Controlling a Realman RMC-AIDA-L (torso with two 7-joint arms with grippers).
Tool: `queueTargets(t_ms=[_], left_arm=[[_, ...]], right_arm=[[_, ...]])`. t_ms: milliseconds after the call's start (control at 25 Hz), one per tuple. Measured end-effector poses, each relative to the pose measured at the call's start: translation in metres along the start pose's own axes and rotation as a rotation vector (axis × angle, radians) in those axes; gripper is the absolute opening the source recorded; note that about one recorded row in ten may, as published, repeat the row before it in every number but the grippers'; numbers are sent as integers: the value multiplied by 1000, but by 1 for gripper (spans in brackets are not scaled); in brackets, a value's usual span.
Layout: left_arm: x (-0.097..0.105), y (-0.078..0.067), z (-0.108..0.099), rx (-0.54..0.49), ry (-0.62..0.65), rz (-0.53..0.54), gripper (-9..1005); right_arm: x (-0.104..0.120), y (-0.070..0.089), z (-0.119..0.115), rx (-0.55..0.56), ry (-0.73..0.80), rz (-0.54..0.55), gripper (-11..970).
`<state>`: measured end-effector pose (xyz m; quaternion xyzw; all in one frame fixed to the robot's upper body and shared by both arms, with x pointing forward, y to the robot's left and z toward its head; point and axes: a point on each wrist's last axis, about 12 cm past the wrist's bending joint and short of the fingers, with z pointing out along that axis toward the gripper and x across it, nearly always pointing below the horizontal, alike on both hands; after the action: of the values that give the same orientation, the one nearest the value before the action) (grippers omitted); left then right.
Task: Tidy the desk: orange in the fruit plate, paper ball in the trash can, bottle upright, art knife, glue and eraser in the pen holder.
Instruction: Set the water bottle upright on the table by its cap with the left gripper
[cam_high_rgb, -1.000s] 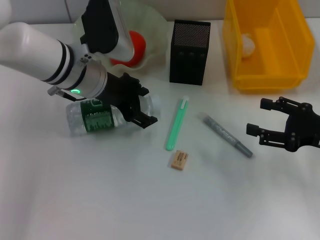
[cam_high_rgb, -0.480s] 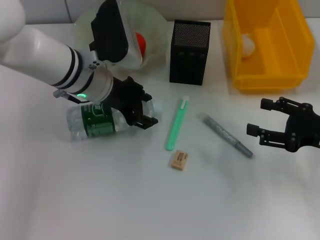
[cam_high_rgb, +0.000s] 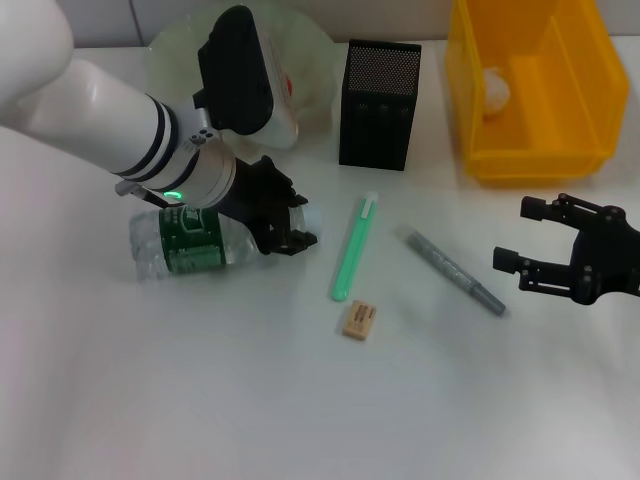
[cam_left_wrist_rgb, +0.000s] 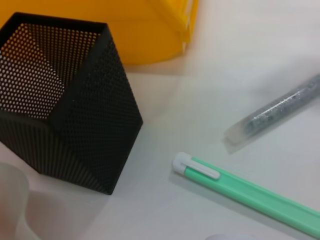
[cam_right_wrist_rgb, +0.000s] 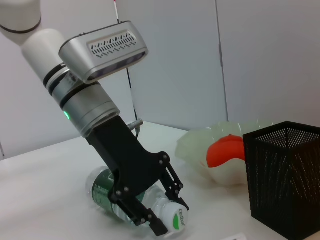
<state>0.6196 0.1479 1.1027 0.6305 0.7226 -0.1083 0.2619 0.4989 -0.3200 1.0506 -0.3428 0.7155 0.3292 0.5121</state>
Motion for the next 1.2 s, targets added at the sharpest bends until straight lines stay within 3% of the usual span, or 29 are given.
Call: queueTargets(t_ms=[240,480,680,880,1200], left_arm=[[-6,-2,-8,19,-43,-8,461],[-3,3,-35,3,-159,-72,445],[16,8,-69,-1,-325,-176,446],[36,8,-89,-2,-447,-238,446],[60,6,-105,-40,-537,-309,445]], right_arm=[[1,1,-1,2,0,3,791],[1,1,-1,4,-2,0,790],[0,0,-1,3,-3,-2,789],[-1,0,0,-1,-4,-6,787],[-3,0,0,-26,0,-22,785]])
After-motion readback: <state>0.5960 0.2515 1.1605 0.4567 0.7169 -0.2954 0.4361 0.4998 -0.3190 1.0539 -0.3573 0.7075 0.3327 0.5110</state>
